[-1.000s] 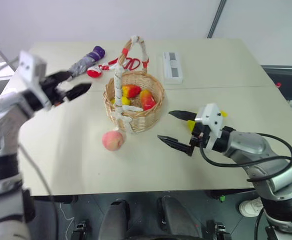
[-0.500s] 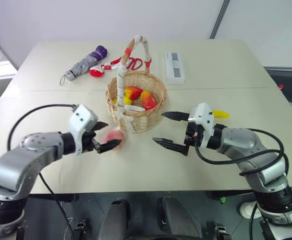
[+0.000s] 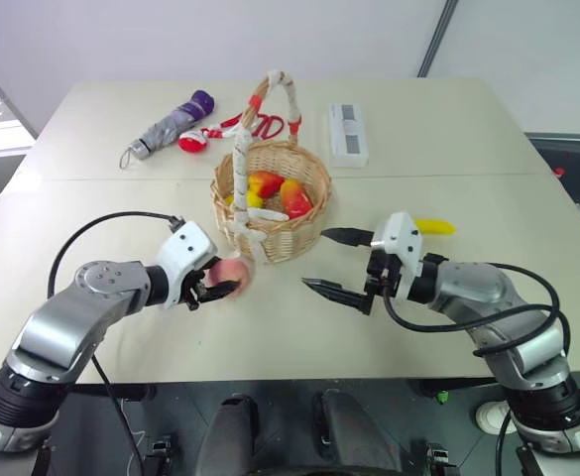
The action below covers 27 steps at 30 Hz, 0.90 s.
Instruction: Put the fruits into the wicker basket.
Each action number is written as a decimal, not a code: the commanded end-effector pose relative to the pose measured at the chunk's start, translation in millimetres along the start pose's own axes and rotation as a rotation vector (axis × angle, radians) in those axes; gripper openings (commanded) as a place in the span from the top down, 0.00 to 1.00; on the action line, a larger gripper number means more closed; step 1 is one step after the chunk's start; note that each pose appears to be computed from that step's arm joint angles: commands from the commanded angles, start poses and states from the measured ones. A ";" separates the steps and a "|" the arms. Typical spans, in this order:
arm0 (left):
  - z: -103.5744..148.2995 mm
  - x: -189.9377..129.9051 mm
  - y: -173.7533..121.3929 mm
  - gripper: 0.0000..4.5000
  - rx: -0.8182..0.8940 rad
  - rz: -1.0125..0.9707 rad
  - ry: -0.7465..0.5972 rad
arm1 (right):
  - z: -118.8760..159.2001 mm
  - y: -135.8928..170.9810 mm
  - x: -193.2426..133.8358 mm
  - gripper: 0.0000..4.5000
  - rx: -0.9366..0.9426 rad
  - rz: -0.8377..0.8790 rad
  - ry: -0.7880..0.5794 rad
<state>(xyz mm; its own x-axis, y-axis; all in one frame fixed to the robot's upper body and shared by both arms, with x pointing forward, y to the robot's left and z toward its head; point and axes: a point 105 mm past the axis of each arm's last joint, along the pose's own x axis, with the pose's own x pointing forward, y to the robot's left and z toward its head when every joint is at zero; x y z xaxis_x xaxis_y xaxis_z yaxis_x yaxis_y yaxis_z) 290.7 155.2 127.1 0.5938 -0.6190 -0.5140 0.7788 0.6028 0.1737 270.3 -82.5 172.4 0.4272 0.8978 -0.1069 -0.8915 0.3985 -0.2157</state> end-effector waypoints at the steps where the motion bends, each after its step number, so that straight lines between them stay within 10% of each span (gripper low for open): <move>1: 16.3 -28.5 20.5 0.47 0.033 0.055 -0.108 | 14.3 3.3 -1.8 0.00 -0.048 0.004 -0.043; 12: 88.6 -89.7 93.0 0.47 -0.101 0.319 -0.529 | 15.0 -2.7 2.0 0.00 -0.060 0.012 -0.048; 27: 94.7 -60.6 73.0 0.47 -0.090 0.130 -0.515 | 17.6 -5.0 -0.6 0.00 -0.077 -0.021 -0.048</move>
<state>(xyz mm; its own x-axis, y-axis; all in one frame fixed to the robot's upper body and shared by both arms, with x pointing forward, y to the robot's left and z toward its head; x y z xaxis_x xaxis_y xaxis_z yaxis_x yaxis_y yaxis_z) 340.1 193.1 230.6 0.7461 -0.6624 -0.0669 0.6658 0.7417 0.0813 276.0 -81.6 177.9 0.4341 0.8958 -0.0956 -0.8819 0.4009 -0.2480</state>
